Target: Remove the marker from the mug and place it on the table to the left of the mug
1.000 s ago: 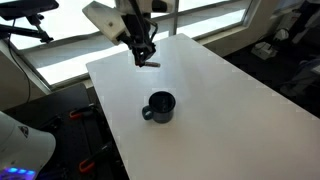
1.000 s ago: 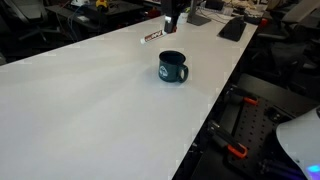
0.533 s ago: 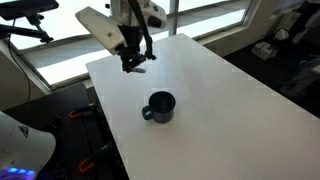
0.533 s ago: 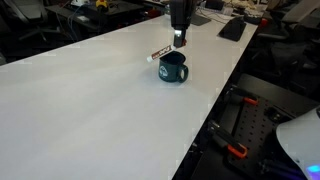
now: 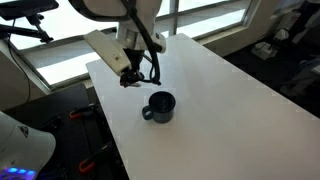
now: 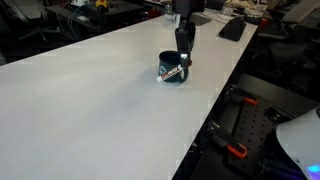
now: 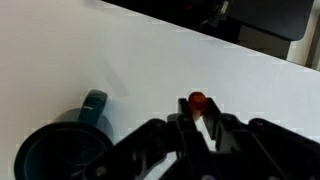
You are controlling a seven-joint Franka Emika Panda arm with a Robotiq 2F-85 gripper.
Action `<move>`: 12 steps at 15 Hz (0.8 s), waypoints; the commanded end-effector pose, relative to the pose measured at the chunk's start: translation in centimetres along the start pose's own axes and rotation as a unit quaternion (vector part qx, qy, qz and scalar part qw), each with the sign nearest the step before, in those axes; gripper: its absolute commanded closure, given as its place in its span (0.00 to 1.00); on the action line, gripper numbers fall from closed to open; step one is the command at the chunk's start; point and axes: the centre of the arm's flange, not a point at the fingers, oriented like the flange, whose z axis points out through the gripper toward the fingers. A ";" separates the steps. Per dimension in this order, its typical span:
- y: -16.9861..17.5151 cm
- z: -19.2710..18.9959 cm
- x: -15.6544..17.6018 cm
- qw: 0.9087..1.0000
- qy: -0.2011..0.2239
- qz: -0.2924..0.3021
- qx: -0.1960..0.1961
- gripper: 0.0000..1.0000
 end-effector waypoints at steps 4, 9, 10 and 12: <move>4.5 5.1 -0.2 1.000 -0.016 -0.008 -0.006 0.95; 5.2 6.3 -0.9 0.999 -0.044 -0.005 -0.005 0.66; 5.3 6.5 -0.9 0.999 -0.046 -0.005 -0.005 0.59; 5.3 6.5 -0.8 0.999 -0.045 -0.005 -0.005 0.56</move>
